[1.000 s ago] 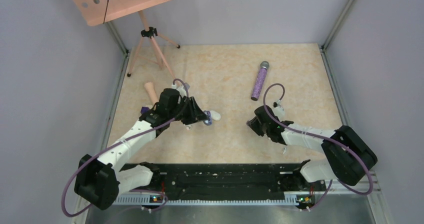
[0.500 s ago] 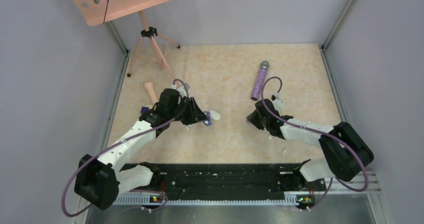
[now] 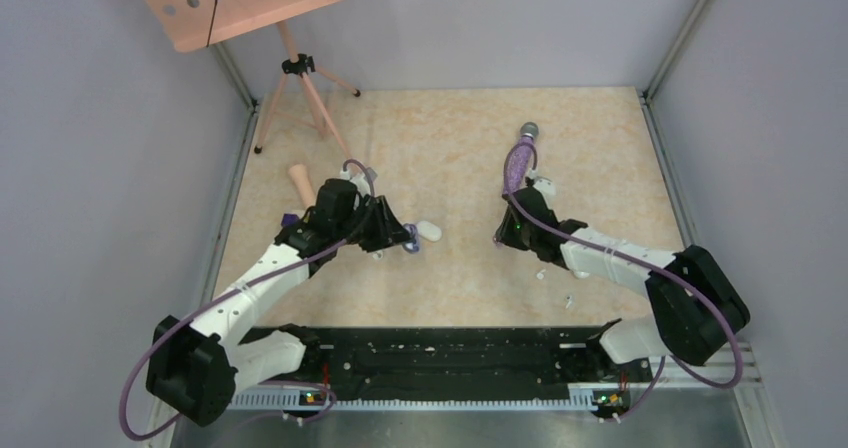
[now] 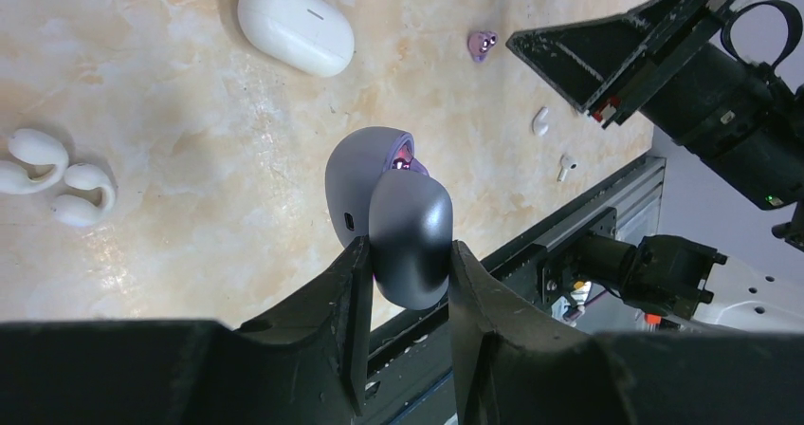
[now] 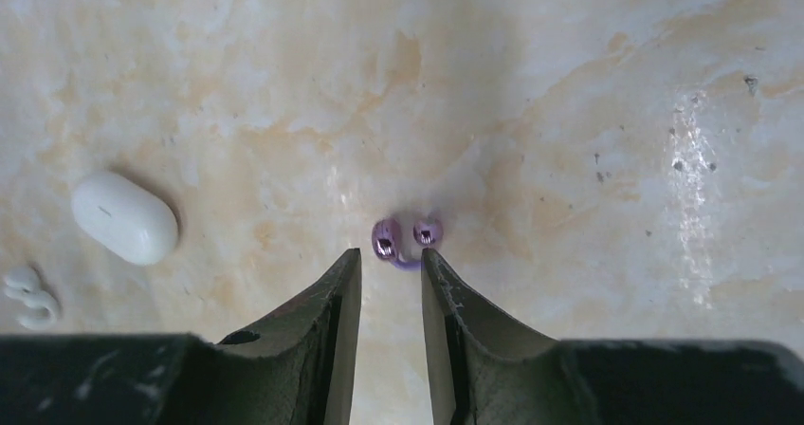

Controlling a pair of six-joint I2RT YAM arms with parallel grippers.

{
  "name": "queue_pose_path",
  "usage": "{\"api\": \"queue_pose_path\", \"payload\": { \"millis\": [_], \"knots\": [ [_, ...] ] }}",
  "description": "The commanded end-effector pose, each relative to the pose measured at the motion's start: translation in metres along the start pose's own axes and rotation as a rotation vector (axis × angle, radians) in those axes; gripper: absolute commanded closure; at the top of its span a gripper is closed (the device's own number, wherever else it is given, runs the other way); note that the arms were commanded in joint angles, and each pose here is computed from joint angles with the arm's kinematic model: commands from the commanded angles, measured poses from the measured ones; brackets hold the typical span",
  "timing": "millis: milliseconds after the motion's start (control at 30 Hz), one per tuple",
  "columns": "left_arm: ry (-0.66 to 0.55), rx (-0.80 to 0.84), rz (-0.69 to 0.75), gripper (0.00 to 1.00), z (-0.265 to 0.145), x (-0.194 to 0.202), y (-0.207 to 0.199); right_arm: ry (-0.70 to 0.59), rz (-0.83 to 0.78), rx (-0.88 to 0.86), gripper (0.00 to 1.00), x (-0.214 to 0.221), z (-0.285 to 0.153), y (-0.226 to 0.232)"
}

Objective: Insert the wireless bluetooth earbuds into the charging case
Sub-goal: Adjust the earbud at the center of the board.

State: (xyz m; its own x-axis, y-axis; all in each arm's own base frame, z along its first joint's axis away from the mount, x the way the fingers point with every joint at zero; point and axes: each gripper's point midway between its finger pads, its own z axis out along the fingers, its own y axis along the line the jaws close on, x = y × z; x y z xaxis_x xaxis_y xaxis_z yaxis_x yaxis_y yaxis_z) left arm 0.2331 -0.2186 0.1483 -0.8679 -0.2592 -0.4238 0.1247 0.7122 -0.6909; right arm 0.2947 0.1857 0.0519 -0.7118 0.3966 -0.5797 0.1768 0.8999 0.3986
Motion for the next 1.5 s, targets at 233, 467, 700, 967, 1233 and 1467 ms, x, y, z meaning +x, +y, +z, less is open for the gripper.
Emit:
{"api": "queue_pose_path", "payload": {
  "millis": [233,467,700,967,1233,1467],
  "knots": [
    [-0.069,0.012,0.039,1.00,-0.008,-0.016,-0.011,-0.008,-0.546,0.042,0.61,0.013,-0.019,0.006],
    [-0.075,0.008,0.027,1.00,-0.008,-0.016,-0.009,-0.005,-0.583,0.167,0.59,0.005,0.004,0.004],
    [-0.076,0.003,0.030,1.00,-0.009,-0.015,-0.008,0.042,-0.493,0.210,0.55,0.018,0.019,-0.001],
    [-0.072,0.008,0.031,1.00,-0.007,-0.014,-0.008,0.050,-0.350,0.206,0.61,0.027,0.023,0.001],
    [-0.041,0.023,0.067,1.00,-0.004,-0.009,-0.007,-0.014,-0.445,0.135,0.69,0.011,0.020,0.012],
    [0.108,0.112,0.110,1.00,0.006,0.004,-0.021,-0.063,-0.482,-0.010,0.69,0.003,-0.003,0.027]
  ]
}}
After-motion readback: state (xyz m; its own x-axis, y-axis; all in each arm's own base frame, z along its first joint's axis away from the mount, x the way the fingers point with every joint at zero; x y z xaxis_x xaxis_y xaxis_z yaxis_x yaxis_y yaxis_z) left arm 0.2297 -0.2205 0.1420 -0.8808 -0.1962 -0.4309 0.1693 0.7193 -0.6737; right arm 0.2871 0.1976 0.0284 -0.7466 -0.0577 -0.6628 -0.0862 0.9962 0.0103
